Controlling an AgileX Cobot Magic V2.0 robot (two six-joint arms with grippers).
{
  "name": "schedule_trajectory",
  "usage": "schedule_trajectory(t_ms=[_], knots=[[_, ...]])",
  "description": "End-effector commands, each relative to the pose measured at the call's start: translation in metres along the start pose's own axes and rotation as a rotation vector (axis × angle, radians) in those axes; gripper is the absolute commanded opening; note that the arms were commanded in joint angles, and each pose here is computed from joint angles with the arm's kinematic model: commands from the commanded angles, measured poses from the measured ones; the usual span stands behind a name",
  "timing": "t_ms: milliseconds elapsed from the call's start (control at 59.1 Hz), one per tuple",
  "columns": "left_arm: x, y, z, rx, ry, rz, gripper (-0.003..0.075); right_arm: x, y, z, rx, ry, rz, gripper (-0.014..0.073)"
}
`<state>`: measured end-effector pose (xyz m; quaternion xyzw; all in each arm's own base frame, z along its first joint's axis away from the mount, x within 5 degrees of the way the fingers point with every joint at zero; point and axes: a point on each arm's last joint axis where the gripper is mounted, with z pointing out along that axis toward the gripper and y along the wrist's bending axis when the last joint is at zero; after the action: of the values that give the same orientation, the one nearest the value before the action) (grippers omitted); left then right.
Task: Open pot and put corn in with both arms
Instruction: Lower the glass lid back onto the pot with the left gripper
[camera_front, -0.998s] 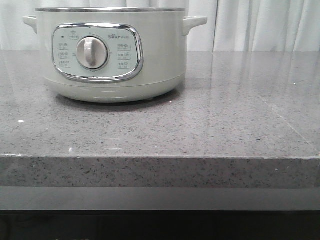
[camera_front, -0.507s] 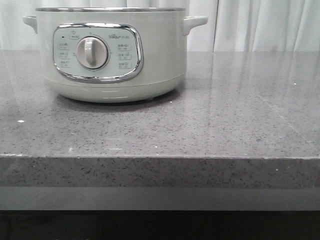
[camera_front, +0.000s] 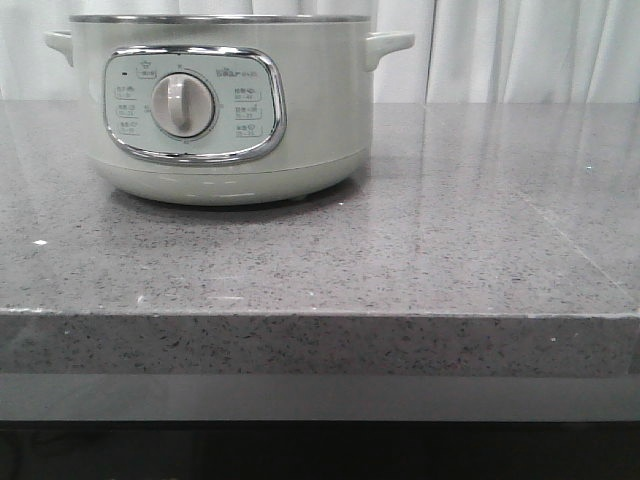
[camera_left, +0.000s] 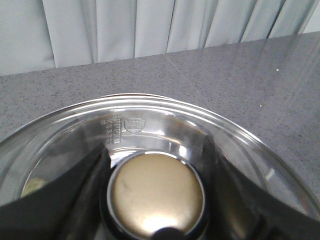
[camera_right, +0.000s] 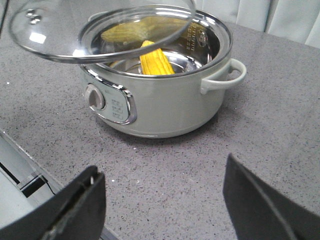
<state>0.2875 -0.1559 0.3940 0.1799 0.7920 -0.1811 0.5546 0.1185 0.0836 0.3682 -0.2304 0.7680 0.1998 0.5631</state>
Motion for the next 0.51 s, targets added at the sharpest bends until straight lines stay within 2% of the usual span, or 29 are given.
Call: schedule_trajectory(t_ms=[0, 406, 490], knots=[[-0.04, -0.003, -0.012, 0.001, -0.238, -0.004, 0.0239, -0.015, 0.0, -0.005, 0.004, -0.101, 0.004, 0.0519], [-0.042, 0.002, 0.034, -0.015, -0.232, 0.003, 0.0239, -0.015, 0.0, -0.005, 0.004, -0.101, 0.004, 0.0519], [-0.04, 0.003, 0.038, -0.027, -0.23, 0.042, 0.0239, -0.015, 0.0, -0.005, 0.004, -0.101, 0.004, 0.0519]])
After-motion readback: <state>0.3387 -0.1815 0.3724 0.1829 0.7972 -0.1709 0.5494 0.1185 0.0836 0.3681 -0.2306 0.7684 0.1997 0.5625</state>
